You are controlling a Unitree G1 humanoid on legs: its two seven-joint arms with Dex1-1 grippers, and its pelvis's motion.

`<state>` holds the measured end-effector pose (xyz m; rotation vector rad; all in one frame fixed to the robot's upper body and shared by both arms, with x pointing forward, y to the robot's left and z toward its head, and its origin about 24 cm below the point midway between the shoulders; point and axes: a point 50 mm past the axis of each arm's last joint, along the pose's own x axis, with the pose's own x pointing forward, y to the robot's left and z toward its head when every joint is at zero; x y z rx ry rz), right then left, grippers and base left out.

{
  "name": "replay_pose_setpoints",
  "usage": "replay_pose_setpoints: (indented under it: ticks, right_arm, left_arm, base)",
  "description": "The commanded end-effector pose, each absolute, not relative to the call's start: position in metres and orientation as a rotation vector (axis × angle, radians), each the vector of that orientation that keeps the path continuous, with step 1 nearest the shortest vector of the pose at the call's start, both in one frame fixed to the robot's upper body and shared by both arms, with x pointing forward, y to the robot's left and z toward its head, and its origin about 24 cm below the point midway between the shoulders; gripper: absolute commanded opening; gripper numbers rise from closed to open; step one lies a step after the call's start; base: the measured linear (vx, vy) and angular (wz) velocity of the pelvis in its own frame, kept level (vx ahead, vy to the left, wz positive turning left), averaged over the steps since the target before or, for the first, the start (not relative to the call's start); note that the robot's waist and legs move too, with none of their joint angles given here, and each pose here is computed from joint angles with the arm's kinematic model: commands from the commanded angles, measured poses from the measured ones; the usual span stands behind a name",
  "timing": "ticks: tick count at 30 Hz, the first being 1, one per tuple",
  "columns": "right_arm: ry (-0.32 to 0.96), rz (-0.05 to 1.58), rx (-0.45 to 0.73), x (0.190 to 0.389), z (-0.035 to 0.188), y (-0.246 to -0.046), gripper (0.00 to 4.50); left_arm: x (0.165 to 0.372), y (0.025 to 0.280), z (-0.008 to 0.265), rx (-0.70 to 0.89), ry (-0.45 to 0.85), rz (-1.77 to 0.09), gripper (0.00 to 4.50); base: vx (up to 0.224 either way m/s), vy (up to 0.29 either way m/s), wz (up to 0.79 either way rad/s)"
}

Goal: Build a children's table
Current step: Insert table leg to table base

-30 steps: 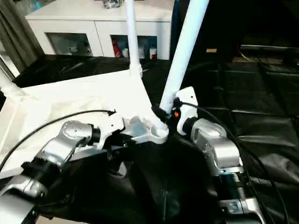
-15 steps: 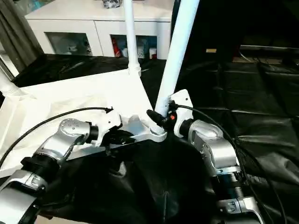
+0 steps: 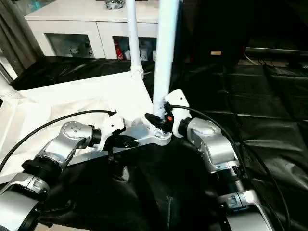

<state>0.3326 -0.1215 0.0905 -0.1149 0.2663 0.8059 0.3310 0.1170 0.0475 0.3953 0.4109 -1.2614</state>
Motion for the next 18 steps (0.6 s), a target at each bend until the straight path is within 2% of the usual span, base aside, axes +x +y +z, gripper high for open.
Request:
replay_pose_setpoints:
  ticks: [1,11,18]
  right_arm:
    - [0.339,0.801,-0.13,0.332,0.079,-0.124,1.9]
    - [0.379,0.785,-0.131,0.33,0.082,-0.136,1.9]
    - [0.4,0.821,-0.1,0.327,0.082,-0.133,1.9]
  left_arm:
    - [0.329,0.126,0.042,0.332,0.406,-1.229,0.0]
    - [0.331,0.129,0.045,0.301,0.375,-1.202,0.0]
    - [0.328,0.13,0.043,0.316,0.388,-1.229,0.0]
  base:
    - [0.0,0.0,0.0]
    - [0.0,0.0,0.0]
    - [0.0,0.0,0.0]
